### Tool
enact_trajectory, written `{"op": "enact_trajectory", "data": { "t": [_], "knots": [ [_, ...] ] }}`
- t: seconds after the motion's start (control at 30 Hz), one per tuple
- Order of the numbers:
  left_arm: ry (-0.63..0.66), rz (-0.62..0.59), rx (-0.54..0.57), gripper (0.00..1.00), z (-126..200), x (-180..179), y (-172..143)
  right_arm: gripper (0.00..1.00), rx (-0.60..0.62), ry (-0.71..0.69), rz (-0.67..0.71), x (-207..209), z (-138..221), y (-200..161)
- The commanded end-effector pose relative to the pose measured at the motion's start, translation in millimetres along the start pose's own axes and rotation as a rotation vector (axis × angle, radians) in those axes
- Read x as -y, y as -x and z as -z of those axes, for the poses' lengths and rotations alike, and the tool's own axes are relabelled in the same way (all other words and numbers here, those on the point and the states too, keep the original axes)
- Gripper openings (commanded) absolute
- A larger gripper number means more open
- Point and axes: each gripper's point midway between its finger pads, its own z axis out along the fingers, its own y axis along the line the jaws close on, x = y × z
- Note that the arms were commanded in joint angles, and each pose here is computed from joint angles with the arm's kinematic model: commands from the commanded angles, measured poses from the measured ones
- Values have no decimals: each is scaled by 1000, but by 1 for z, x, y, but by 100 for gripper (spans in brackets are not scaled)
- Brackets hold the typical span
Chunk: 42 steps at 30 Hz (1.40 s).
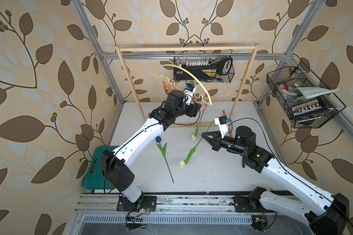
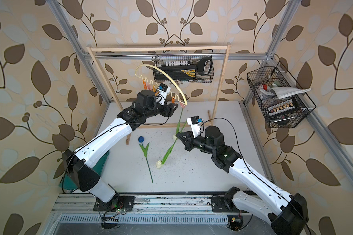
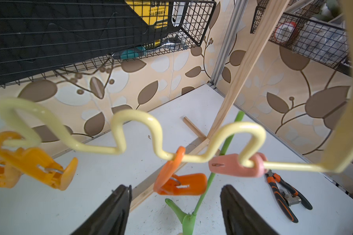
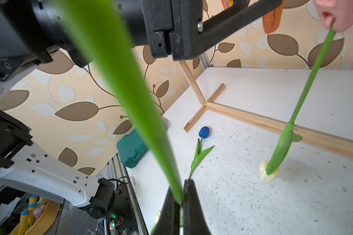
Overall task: Dry the flowers on a clothes hanger
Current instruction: Open the clamp at the hanger.
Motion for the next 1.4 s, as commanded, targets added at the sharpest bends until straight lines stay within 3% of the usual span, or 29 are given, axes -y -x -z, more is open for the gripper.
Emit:
{"op": "enact_trajectory", "data": {
  "t": [0.0,0.67,0.93,1.37],
  "knots": [
    [-4,-30,37,73,-1,1,17,0,-17,14,-13,1,2,-4],
    [46,-53,46,63,-12,-8,25,0,-26,26,-24,5,4,-1],
    [56,-51,40,49,-12,-9,25,0,-30,39,-26,3,3,0],
    [56,-29,53,36,-7,-8,31,0,-41,44,-34,4,-1,0]
  ]
}}
